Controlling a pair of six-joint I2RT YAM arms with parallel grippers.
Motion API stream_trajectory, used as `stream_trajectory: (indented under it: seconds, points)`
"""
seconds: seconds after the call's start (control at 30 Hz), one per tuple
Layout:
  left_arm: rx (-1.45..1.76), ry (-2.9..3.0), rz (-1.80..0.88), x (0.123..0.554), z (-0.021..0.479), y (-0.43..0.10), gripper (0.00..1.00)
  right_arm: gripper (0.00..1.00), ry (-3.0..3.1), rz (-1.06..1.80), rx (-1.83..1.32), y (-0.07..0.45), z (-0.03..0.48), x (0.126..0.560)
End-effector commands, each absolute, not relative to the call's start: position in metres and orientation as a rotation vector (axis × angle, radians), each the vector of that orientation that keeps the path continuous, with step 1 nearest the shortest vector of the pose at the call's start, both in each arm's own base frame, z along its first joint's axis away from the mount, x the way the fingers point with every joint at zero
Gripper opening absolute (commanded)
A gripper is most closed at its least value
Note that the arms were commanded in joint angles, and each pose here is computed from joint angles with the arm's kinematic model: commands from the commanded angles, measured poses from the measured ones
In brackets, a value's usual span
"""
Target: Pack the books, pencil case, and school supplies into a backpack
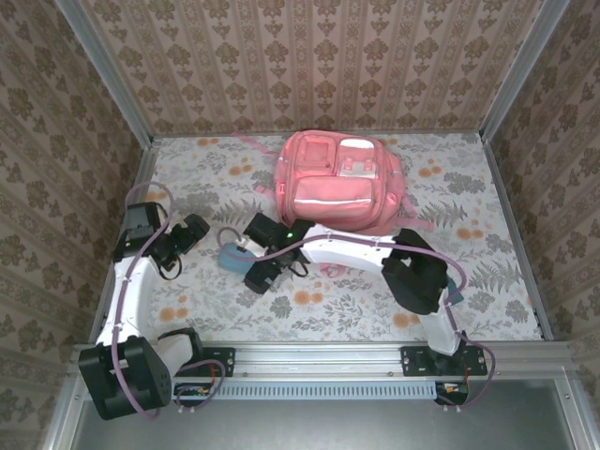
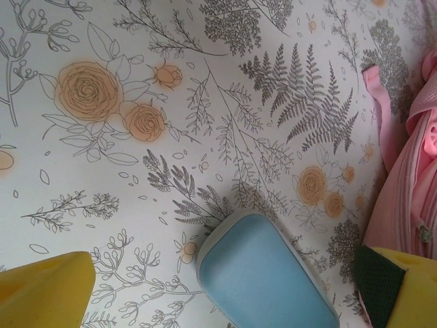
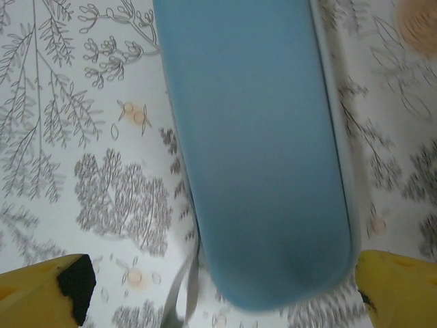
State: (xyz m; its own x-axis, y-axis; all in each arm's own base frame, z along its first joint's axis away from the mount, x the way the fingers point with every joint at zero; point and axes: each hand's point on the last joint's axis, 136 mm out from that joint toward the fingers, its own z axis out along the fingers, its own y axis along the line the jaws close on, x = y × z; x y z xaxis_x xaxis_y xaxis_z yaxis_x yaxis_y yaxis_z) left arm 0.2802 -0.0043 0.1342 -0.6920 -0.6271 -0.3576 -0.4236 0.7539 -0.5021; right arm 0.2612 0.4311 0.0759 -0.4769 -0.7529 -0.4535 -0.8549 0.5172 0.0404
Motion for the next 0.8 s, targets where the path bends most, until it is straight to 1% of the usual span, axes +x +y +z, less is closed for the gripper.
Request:
stream_trajectory:
  seconds: [0.0, 0.2, 0.3, 0.4, 0.5, 0.6, 0.77]
  points:
    - [-0.759, 2.429, -0.560, 0.277, 0.138, -0.007, 1.00, 0.99, 2.326, 0.239, -1.390, 0.433, 0.067, 0.278]
    - [-0.750, 2.442, -0.580, 0.277, 0.136, -0.009, 1.00, 0.99, 2.352, 0.249, -1.576, 0.435, 0.037, 0.264]
    - [-0.747, 2.443, -0.592, 0.276, 0.136, -0.011, 1.00, 0.98, 2.376, 0.226, -1.592, 0.431, 0.027, 0.265]
    - [-0.739, 2.442, -0.603, 0.276, 0.138, -0.012, 1.00, 0.87, 2.383, 0.255, -1.576, 0.431, 0.031, 0.265]
    - [-0.735, 2.441, -0.615, 0.276, 0.139, -0.014, 1.00, 0.67, 2.375, 0.277, -1.530, 0.432, 0.040, 0.268]
    - [-0.725, 2.440, -0.636, 0.276, 0.141, -0.017, 1.00, 0.51, 2.362, 0.313, -1.469, 0.432, 0.055, 0.269]
    - [-0.681, 2.435, -0.671, 0.277, 0.148, -0.026, 1.00, 0.41, 2.353, 0.407, -1.320, 0.424, 0.089, 0.269]
